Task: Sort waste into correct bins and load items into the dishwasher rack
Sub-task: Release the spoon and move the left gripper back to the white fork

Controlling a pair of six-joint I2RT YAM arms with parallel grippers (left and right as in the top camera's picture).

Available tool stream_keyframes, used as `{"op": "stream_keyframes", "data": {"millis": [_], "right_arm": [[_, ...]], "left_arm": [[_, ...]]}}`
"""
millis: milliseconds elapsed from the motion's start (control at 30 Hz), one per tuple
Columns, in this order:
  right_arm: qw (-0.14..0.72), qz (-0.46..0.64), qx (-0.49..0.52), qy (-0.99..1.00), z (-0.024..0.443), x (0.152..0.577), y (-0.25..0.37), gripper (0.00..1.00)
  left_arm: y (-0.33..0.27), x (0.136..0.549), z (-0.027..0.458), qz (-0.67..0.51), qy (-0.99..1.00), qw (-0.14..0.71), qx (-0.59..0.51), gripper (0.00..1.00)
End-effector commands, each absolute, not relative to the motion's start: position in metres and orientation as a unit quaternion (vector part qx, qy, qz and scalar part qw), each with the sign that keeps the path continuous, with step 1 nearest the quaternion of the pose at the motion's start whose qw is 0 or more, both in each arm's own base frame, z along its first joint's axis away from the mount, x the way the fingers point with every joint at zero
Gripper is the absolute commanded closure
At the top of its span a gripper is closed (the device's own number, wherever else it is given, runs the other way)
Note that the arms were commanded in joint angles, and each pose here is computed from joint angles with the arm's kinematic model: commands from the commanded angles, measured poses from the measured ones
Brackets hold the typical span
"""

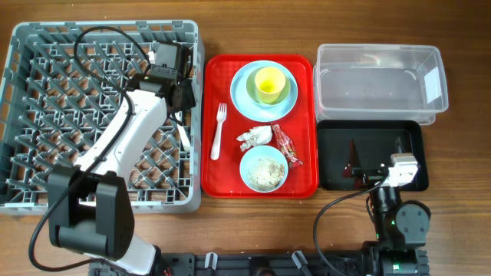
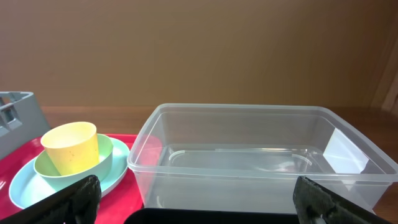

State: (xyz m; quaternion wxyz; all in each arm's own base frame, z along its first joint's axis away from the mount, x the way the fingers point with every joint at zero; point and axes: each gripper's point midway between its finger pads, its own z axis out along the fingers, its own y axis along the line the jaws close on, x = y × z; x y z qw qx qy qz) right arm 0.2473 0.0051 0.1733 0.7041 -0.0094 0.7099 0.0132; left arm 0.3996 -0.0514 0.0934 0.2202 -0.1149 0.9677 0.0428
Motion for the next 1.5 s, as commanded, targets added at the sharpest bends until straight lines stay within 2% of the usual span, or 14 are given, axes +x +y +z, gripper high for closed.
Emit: {"op": "stream_keyframes", "data": {"millis": [0, 67, 433, 800, 933, 967, 1000, 1033, 1067, 1133, 1200, 1300, 1333, 1467], "right_arm": [[0.704, 0.016, -0.016, 0.710, 0.173, 0.247, 0.008, 0.00], [0.704, 0.017, -0.016, 0.710, 0.173, 0.247, 0.008, 0.00], [0.704, 0.016, -0.016, 0.710, 0.173, 0.247, 0.008, 0.00], [0.704, 0.017, -0.016, 0.710, 0.173, 0.247, 0.008, 0.00], [0.704, 0.017, -0.016, 0.710, 0.173, 0.247, 0.008, 0.00], [0.704, 0.016, -0.016, 0.710, 0.173, 0.247, 0.008, 0.00], [0.704, 0.016, -0.016, 0.710, 0.173, 0.247, 0.008, 0.00], [0.704, 0.016, -0.016, 0.710, 0.173, 0.247, 0.008, 0.00], [0.704, 0.017, -0.016, 0.710, 0.173, 0.247, 0.008, 0.00], [0.704, 0.017, -0.016, 0.710, 0.173, 0.247, 0.008, 0.00], [0.704, 0.016, -0.016, 0.710, 0.173, 0.247, 0.008, 0.00], [0.704, 0.016, -0.016, 0.710, 0.173, 0.247, 0.008, 0.00], [0.704, 0.017, -0.015, 0.710, 0.173, 0.247, 0.008, 0.00], [0.704, 0.017, -0.015, 0.710, 0.173, 0.247, 0.008, 0.00]], "left_arm": [[-0.047, 0.401, 0.093, 0.049, 0.966, 0.223, -0.125, 0.91], [-0.047, 0.403, 0.096, 0.047, 0.964, 0.229, -0.126, 0.96], [-0.054, 0.396, 0.145, 0.008, 0.954, 0.274, -0.122, 0.96], [-0.078, 0.385, 0.141, -0.057, 0.965, 0.237, -0.099, 0.96], [-0.069, 0.377, 0.133, -0.029, 0.970, 0.217, -0.104, 0.96], [-0.066, 0.376, 0.131, -0.019, 0.970, 0.216, -0.105, 0.94], [-0.064, 0.377, 0.132, -0.013, 0.970, 0.218, -0.107, 0.86], [-0.063, 0.377, 0.132, -0.011, 0.970, 0.219, -0.107, 0.77], [-0.063, 0.377, 0.132, -0.011, 0.970, 0.220, -0.107, 0.60], [-0.063, 0.378, 0.132, -0.012, 0.969, 0.221, -0.107, 0.48], [-0.061, 0.379, 0.133, -0.006, 0.968, 0.224, -0.109, 0.49], [-0.065, 0.381, 0.138, -0.018, 0.967, 0.230, -0.107, 0.66], [-0.076, 0.378, 0.140, -0.044, 0.968, 0.225, -0.100, 0.77], [-0.113, 0.363, 0.139, -0.108, 0.973, 0.194, -0.064, 0.81]]}}
